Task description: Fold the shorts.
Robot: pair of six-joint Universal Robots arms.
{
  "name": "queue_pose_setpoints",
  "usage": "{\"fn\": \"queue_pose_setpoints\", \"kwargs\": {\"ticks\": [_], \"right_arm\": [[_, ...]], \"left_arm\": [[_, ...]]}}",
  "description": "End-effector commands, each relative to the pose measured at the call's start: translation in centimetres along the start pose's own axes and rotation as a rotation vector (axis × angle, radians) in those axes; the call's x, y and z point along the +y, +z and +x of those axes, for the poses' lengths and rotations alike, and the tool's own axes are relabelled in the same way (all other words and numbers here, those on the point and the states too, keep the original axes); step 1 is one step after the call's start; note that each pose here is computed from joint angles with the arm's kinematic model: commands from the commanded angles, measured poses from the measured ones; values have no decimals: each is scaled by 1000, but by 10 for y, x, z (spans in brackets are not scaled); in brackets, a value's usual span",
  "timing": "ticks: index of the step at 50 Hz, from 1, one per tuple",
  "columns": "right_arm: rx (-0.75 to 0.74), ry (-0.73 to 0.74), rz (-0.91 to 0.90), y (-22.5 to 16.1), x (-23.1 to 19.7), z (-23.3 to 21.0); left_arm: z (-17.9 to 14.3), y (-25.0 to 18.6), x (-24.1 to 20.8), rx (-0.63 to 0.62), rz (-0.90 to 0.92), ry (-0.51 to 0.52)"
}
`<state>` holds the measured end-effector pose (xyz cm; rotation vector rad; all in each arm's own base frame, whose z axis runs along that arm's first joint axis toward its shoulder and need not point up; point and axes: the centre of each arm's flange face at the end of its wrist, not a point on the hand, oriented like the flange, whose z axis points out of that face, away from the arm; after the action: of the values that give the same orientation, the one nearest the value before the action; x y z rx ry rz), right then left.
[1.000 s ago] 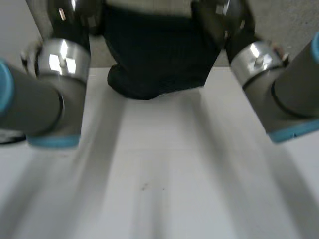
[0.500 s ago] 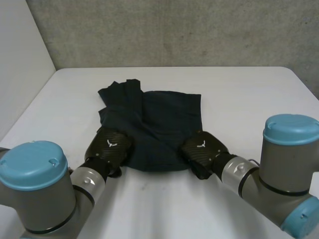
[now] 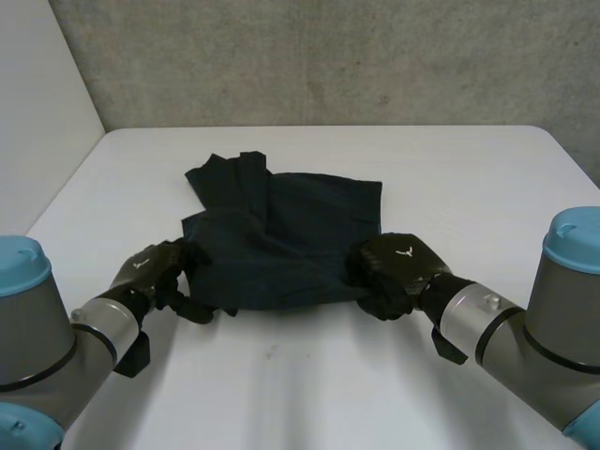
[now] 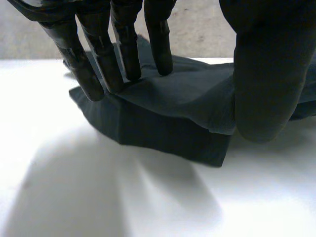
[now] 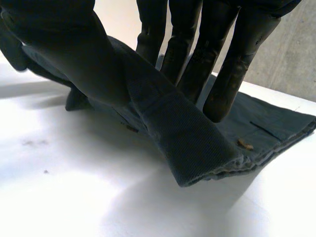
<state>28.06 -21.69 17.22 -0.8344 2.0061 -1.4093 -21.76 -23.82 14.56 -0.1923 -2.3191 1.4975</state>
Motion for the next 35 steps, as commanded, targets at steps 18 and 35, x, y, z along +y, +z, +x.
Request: {"fn": "queue_pose_setpoints", "kwargs": {"ticks": [18,35], "right_arm": [[-10,65,128,-13,-40,-6],[-18,62,252,-16,-83,-10]], "left_arm": [[32,12,-9,79,50,-88],[69,14,-14,-32,187,-54]]}}
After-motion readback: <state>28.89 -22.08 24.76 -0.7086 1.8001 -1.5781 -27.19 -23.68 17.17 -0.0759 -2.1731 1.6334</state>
